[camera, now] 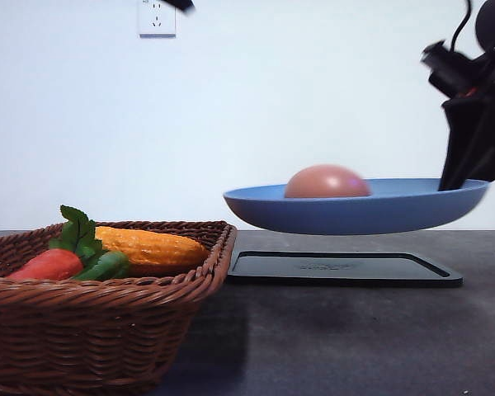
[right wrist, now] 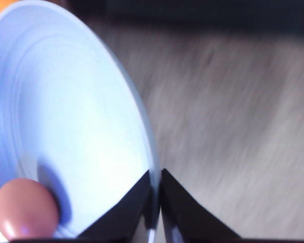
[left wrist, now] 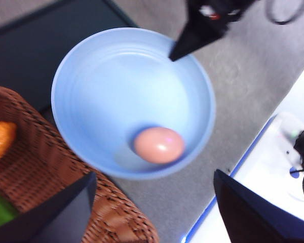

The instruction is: Transfer egg from basket to plate and serve

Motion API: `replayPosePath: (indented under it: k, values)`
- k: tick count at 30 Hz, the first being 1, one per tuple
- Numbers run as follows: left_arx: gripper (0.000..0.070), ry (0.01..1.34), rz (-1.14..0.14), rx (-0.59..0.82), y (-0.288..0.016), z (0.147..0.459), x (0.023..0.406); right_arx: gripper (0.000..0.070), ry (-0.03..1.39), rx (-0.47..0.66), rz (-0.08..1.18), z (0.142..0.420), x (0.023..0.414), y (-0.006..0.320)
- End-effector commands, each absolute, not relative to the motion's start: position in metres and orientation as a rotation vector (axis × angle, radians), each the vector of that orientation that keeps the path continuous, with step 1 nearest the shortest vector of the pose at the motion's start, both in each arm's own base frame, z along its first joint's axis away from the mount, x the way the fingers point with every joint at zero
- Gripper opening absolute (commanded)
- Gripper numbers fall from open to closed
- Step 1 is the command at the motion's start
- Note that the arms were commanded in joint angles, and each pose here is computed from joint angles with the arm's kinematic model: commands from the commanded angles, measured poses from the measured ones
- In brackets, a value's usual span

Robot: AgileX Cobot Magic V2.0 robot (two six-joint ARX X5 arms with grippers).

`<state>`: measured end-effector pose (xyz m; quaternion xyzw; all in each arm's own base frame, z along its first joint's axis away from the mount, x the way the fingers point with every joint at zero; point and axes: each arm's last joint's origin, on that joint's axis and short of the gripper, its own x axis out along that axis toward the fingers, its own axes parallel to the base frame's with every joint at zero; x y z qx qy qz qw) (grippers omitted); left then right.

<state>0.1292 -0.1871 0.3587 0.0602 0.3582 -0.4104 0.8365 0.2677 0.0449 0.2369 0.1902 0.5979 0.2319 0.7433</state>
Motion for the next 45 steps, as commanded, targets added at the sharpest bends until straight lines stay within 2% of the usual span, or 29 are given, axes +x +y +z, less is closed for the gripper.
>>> replayPosePath:
  k: [1, 7, 14, 20, 26, 28, 34, 40, 45]
  values:
    - [0.0475, 0.713, -0.868, 0.121, -0.182, 0.37, 0.125, 0.0, 1.29, 0.416, 0.521, 0.239, 0.286, 0.043]
    - [0.0475, 0.629, -0.802, 0.108, -0.154, 0.387, 0.108, 0.0, 1.27, 0.454, 0.48, 0.235, 0.341, 0.029]
    - [0.0475, 0.574, -0.774, 0.083, -0.138, 0.396, 0.099, 0.0, 1.287, 0.499, 0.437, 0.207, 0.392, 0.019]
    - [0.0475, 0.577, -0.766, 0.086, -0.138, 0.395, 0.099, 0.0, 1.306, 0.521, 0.42, 0.179, 0.418, 0.018]
    - [0.0475, 0.582, -0.762, 0.074, -0.138, 0.395, 0.099, 0.0, 1.295, 0.53, 0.413, 0.169, 0.426, 0.019]
    - [0.0475, 0.585, -0.759, 0.07, -0.138, 0.395, 0.099, 0.0019, 1.284, 0.527, 0.415, 0.17, 0.427, 0.019]
    - [0.0471, 0.593, -0.755, 0.063, -0.139, 0.394, 0.1, 0.0235, 1.278, 0.52, 0.41, 0.17, 0.427, 0.019]
    - [0.0465, 0.586, -0.757, 0.06, -0.14, 0.395, 0.1, 0.0249, 1.29, 0.524, 0.404, 0.182, 0.427, 0.014]
    - [0.0372, 0.533, -0.734, 0.048, -0.143, 0.398, 0.104, 0.0238, 1.324, 0.527, 0.389, 0.209, 0.419, 0.0]
